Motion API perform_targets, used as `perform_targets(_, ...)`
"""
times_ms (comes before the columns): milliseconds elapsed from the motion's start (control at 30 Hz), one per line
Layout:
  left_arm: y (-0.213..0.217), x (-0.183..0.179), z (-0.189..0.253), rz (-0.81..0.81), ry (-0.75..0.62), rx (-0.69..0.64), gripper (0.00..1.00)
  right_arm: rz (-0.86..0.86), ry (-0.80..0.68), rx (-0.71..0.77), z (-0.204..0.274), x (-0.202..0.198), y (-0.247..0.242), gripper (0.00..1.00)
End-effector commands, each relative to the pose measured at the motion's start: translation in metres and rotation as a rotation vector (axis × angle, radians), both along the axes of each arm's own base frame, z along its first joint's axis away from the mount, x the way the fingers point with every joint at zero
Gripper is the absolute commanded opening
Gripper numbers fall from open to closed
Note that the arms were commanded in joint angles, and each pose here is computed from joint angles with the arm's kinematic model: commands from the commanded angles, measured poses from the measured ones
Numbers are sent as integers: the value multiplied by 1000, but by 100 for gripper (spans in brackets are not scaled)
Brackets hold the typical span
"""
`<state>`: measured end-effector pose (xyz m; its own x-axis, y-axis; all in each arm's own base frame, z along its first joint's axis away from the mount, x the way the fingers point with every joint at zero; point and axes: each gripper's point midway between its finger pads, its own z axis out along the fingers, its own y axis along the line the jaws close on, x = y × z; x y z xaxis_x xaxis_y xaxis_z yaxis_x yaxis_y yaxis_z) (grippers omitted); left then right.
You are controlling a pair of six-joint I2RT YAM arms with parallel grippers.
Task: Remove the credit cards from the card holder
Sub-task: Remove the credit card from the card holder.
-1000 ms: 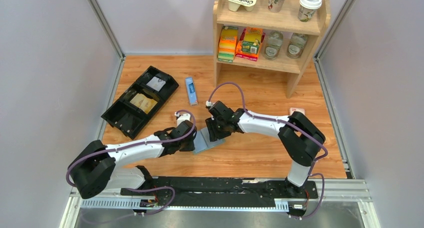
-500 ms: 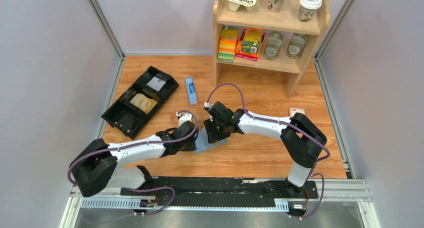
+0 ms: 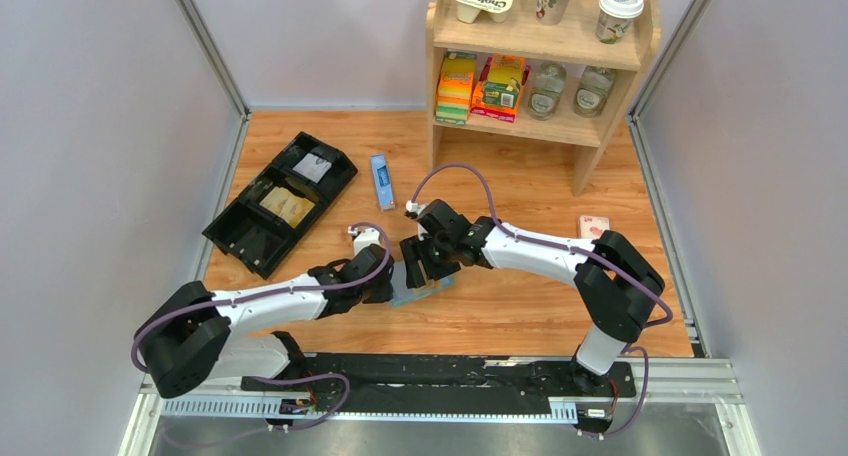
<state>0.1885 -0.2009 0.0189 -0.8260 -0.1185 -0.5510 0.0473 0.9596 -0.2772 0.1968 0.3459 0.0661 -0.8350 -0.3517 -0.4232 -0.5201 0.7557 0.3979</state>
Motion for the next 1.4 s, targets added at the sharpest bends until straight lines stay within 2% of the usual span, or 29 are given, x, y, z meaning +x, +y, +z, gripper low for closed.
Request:
perform_targets(0,-3,-14,-5,24,33,-78,32,17,-44,93,27,4,18,67)
perform_targets(167,7,-15,0,76,-7,-117,34,11,-57,81,25,6,15,67)
perform_targets(600,38,-19,49,201,-101,-198,39,-20,-102,18,10,25,2,51)
perform_targets(700,30,-15,66,175,-136,-254,39,-23,-116,9,7,31,0,48)
perform_targets(867,-11,-2,90,88,-150,-364,41,-40,-120,-1,-2,44,-3,42)
perform_targets(1100,-56,16,69,50,-79,-441,44,-51,-99,-15,-20,52,-6,39)
perform_targets(1267,-55,21,41,95,-1,-483,45,-39,-83,-10,-28,49,-6,38)
perform_targets(1367,-54,23,37,109,-5,-494,46,-26,-52,7,-33,41,-6,36)
